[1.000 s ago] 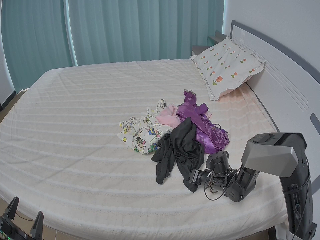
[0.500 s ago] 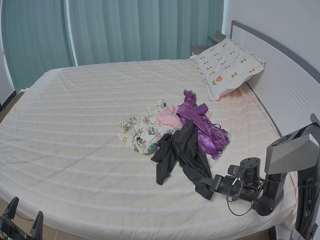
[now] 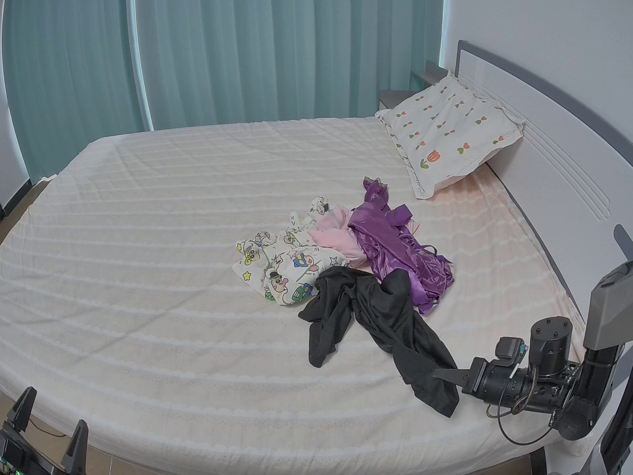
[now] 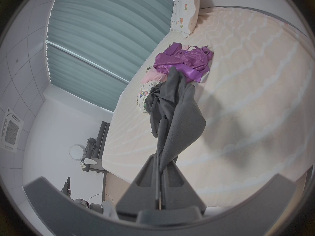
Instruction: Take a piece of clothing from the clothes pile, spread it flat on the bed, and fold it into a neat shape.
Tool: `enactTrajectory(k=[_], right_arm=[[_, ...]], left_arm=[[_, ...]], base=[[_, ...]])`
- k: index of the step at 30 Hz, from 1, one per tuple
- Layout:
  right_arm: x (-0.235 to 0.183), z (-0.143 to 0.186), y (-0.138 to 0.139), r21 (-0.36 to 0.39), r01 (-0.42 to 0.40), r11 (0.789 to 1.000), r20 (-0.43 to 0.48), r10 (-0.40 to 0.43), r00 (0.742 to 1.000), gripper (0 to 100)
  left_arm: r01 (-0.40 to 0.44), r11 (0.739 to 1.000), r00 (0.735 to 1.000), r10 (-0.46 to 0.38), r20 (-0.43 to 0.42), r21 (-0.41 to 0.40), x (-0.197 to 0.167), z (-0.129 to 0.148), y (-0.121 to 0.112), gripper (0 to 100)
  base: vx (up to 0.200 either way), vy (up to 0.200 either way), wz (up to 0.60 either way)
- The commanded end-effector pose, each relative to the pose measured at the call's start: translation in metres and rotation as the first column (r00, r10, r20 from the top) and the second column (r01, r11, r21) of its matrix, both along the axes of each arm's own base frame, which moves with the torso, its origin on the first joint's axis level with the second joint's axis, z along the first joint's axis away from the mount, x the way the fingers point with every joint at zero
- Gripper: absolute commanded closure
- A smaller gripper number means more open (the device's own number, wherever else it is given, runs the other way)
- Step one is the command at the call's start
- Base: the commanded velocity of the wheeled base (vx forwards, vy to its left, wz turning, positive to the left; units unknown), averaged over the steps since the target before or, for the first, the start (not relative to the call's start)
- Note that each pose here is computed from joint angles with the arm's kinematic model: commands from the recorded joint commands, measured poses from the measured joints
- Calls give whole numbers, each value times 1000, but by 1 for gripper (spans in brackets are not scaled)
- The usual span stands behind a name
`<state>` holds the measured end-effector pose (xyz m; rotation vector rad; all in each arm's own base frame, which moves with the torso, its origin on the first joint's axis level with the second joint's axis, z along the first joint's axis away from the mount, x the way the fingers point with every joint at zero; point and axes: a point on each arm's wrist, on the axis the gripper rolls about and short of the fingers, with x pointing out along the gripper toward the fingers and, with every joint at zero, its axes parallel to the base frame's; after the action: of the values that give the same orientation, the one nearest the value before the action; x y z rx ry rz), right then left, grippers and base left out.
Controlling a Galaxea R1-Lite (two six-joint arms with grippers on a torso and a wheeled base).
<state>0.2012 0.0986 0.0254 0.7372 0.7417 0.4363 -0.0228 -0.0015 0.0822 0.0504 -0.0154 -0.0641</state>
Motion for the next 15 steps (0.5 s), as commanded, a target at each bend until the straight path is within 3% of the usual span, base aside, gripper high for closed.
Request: enactTrajectory(k=[1,4,7,13,15], right_arm=[[-6,14,-12,21,45,999,41,-46,998,100],[-6,15,-14,25,51,998,43,-52,998,100],[-6,13,-13,21,46,999,37,-46,998,100],[-6,14,-13,23,45,999,37,-46,998,100],[-6,13,-13,21,43,999,35,-43,998,100]], left_arm=[[69,995,986,-56,159,-71,-11,36,-1,0],[120,987,986,-106,128,-103,-7,63,-2,0],[158,982,987,-159,2,-104,12,66,-3,0],[283,953,943,-297,-148,-107,38,72,-7,0],[335,936,906,-351,-236,-107,54,70,-8,0]], base=[[0,0,0],[0,0,0],[0,0,0],[0,0,0],[0,0,0]])
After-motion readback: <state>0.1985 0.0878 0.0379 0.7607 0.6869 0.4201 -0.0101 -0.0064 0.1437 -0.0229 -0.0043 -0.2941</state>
